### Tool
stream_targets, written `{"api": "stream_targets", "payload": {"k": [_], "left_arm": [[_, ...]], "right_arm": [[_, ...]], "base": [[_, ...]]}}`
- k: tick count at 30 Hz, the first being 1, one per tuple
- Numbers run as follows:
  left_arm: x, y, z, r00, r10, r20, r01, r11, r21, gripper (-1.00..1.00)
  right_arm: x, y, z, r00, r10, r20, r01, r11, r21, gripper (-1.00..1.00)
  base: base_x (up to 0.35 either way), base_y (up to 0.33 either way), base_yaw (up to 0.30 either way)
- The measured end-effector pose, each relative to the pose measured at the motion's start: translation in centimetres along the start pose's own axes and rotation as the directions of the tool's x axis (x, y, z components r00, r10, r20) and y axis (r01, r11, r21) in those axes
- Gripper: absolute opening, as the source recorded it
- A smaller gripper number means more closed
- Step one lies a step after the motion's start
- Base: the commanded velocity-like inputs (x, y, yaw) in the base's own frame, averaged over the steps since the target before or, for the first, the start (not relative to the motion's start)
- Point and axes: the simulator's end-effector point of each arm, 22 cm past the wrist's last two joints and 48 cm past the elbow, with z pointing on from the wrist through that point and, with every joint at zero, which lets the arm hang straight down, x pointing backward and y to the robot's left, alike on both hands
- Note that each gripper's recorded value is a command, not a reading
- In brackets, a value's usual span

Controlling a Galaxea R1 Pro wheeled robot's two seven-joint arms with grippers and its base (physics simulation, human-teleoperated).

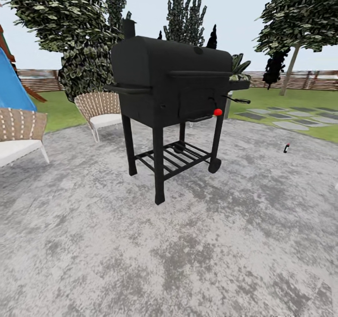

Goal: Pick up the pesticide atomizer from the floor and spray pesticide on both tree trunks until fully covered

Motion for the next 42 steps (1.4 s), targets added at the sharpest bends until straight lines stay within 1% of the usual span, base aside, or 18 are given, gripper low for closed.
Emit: {"api": "stream_targets", "payload": {"k": [10,42], "left_arm": [[-0.5,0.0,0.0,1.000,-0.001,0.011,0.001,1.000,0.000,1.00],[-1.5,-0.1,0.0,0.999,-0.001,0.036,0.001,1.000,0.001,1.00]], "right_arm": [[-0.5,0.0,0.0,1.000,0.002,0.012,-0.002,1.000,-0.002,1.00],[-1.6,0.0,-0.1,0.999,0.001,0.035,-0.001,1.000,0.000,1.00]], "base": [[0.000,0.000,-0.230],[0.000,0.000,-0.267]]}}
